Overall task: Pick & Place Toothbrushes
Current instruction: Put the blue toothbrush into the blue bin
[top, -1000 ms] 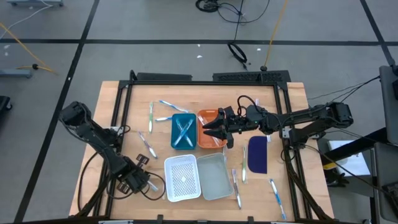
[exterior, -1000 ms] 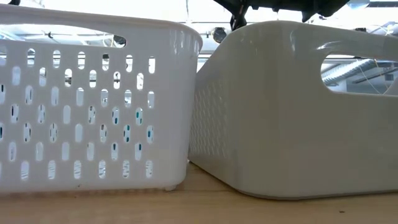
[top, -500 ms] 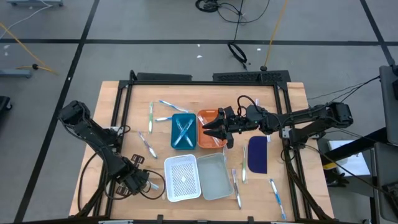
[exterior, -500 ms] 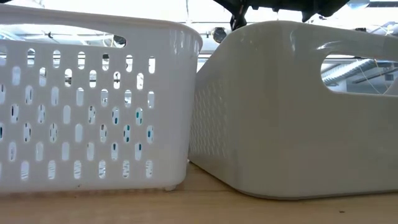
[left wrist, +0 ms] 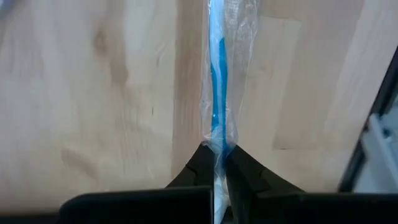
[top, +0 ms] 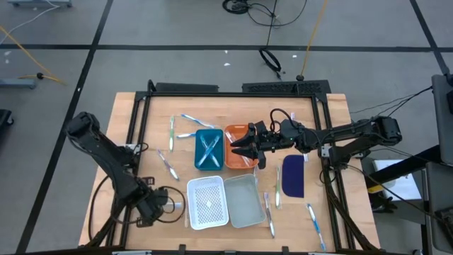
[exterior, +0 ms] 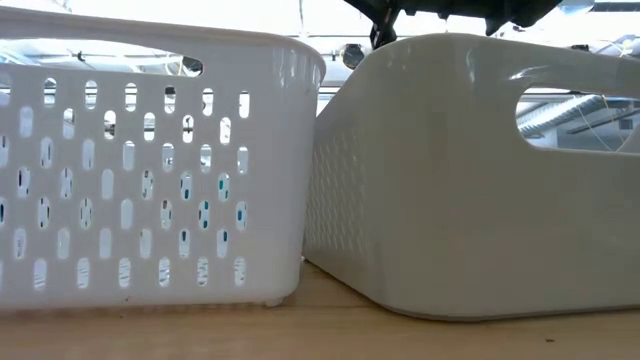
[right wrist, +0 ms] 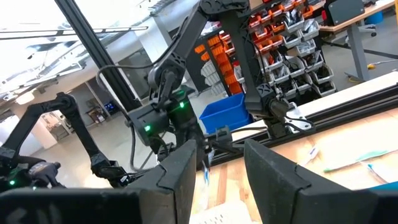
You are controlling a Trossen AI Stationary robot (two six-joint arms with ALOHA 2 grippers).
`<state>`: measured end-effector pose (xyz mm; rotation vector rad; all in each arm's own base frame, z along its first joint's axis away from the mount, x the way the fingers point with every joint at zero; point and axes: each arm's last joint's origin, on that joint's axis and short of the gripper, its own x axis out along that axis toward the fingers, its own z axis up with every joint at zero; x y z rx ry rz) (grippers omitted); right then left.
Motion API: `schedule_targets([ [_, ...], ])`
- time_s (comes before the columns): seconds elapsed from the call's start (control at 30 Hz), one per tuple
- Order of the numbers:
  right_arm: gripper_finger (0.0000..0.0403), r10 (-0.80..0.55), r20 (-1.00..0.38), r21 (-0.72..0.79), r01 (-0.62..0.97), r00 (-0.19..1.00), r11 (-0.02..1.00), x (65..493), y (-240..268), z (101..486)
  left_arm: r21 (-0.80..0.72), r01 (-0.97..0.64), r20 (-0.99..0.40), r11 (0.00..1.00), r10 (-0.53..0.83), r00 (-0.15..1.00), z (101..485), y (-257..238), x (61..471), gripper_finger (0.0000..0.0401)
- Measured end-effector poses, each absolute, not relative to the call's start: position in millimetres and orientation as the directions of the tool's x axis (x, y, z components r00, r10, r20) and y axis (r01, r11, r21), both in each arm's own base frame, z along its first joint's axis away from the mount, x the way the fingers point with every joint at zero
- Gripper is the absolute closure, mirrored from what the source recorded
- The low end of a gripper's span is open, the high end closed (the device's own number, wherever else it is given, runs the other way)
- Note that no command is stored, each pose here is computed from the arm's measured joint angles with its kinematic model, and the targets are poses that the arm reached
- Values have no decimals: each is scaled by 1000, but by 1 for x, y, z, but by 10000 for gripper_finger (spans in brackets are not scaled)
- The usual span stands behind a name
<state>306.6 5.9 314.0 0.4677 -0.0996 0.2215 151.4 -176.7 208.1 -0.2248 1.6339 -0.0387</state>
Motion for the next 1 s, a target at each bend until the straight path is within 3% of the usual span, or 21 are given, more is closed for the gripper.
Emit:
schedule_targets([
  [0.27, 275, 189, 145, 434, -234, 971, 870, 307, 6, 314, -207, -380, -978, 901, -196, 68, 233, -165, 141, 395],
  [0.5, 275, 189, 145, 434, -234, 971, 870, 307, 6, 314, -326, -514, -930, 794, -171, 326, 257, -151, 137, 395],
  [0.8, 275, 189, 145, 422, -234, 971, 876, 307, 6, 314, -545, -381, -656, 747, -97, 749, 296, -137, 139, 396],
  [1.0, 275, 189, 145, 410, -233, 971, 882, 307, 6, 314, -550, -285, -477, 785, -16, 879, 314, -134, 143, 396],
])
